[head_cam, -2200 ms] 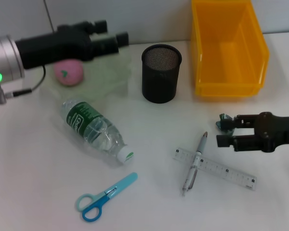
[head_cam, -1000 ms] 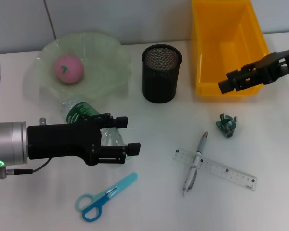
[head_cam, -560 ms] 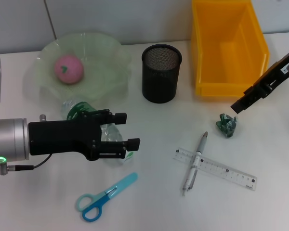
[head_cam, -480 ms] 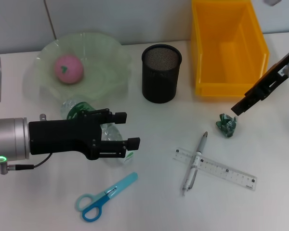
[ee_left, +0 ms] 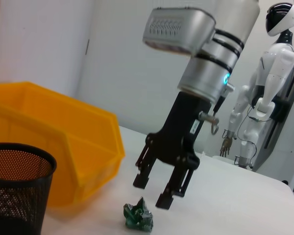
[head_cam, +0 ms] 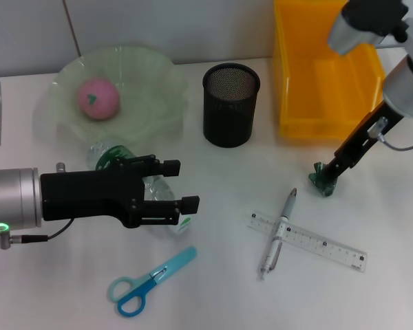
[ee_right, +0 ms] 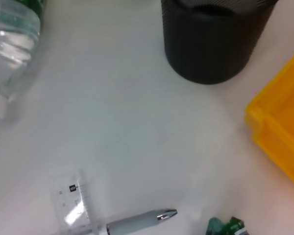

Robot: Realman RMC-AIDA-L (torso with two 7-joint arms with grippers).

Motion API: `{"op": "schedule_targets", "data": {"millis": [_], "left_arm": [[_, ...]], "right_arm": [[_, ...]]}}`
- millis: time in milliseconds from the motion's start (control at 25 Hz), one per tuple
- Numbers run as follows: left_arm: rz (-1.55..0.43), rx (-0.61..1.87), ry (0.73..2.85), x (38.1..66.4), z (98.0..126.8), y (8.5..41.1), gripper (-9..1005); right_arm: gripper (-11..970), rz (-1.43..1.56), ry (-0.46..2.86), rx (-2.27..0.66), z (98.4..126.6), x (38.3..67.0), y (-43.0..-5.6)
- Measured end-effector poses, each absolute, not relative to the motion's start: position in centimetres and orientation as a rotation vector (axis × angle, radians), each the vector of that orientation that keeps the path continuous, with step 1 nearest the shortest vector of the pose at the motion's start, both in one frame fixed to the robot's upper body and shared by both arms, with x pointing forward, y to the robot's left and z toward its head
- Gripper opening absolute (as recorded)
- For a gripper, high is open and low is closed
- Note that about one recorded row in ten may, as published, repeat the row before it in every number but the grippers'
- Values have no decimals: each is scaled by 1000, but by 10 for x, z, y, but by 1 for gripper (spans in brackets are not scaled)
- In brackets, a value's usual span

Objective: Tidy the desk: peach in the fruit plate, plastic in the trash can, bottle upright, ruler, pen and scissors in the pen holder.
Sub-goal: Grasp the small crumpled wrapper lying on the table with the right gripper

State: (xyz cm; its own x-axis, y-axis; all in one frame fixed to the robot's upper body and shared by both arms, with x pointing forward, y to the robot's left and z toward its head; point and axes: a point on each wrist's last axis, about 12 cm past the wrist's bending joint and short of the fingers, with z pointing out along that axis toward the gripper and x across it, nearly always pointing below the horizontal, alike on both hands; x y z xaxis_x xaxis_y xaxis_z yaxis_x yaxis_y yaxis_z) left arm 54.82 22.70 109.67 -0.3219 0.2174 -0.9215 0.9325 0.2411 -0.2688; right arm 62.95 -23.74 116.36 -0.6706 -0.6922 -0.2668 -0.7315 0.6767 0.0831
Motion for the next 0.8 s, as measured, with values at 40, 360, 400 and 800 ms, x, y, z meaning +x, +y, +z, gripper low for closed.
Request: {"op": "schedule_targets", "data": {"millis": [40, 360, 400, 800], "left_arm": [[-1132, 1071, 1718, 548, 1097, 227, 815], [-1129, 1066, 1726, 547, 1095, 230, 813], [-1129, 1066, 1726, 547, 1095, 230, 813], [-1129, 1066, 1726, 547, 1095, 231, 811]], "right_arm": [[695, 270, 2677, -1152, 1164, 630, -237], [695, 226, 2666, -1168, 1148, 631, -230], [695, 222, 2667, -1170, 1145, 631, -230], [694, 196, 2673, -1182, 1136, 631, -228]]}}
